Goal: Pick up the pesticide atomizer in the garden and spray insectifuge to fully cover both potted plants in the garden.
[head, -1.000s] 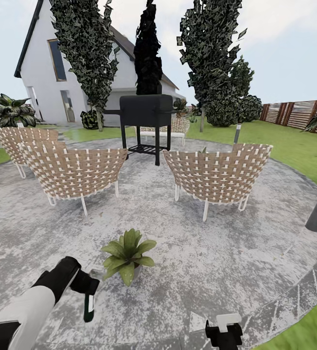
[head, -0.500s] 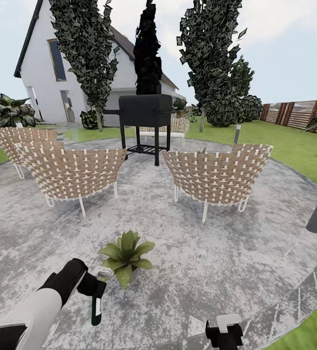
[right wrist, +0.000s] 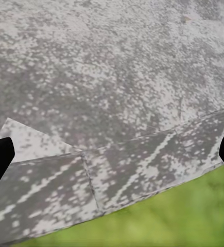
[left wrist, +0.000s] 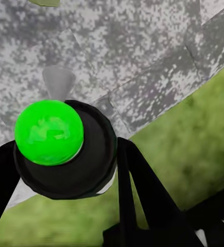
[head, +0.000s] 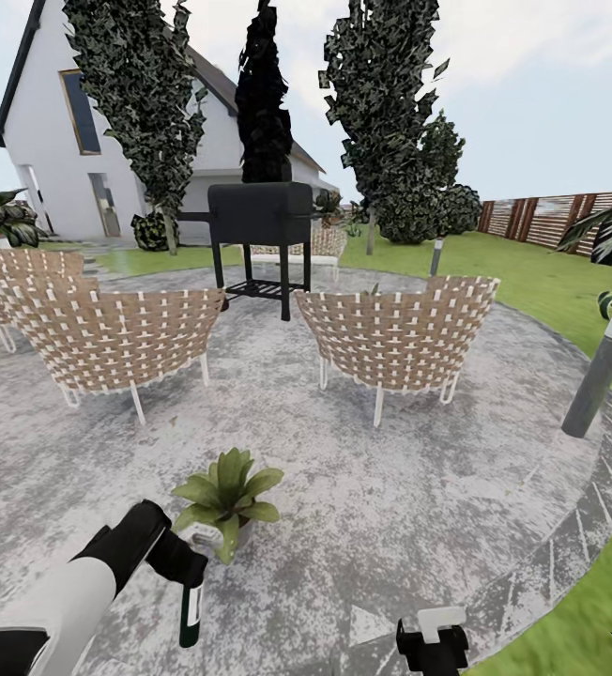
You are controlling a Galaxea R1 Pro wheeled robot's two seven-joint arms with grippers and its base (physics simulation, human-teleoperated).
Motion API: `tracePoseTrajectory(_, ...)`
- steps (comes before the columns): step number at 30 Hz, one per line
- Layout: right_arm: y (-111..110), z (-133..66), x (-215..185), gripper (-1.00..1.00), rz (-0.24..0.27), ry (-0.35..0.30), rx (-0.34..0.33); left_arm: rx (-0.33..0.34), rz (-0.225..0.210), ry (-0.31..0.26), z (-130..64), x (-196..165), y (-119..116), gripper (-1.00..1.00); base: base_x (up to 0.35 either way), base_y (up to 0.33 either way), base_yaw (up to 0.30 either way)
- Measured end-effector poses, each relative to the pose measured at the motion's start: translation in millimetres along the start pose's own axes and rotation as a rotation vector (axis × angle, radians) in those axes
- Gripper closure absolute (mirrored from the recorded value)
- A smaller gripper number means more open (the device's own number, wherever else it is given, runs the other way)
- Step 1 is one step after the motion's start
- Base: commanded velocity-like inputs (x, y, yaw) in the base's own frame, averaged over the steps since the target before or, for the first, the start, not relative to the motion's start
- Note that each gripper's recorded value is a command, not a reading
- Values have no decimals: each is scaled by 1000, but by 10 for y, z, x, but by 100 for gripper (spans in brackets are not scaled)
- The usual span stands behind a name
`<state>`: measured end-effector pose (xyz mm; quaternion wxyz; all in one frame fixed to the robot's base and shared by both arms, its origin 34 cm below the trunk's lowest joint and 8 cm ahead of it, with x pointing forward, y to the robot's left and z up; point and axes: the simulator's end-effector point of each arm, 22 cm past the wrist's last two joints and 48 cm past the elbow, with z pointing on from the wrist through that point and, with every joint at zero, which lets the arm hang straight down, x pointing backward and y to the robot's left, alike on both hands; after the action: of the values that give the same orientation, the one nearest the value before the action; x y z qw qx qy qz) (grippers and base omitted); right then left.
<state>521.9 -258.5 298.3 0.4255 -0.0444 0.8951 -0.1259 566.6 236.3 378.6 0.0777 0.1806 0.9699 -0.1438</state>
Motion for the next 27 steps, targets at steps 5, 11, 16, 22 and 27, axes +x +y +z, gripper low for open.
tracePoseTrajectory(5,-19,2,5,-100,-1,0,4,27,-13,29,52,110,-50,100,0,0,0)
tracePoseTrajectory(11,-72,-3,58,-100,-6,7,9,95,-49,49,-57,143,-94,100,26,0,0)
tracePoseTrajectory(16,-72,-6,60,-100,-7,7,9,97,-58,57,-68,163,-91,100,283,0,0)
tracePoseTrajectory(22,-71,-5,60,-100,-7,7,9,99,-60,63,-44,199,-103,100,262,0,0)
tracePoseTrajectory(27,-69,-4,62,-100,-8,7,8,98,-59,68,-27,229,-100,100,27,0,0)
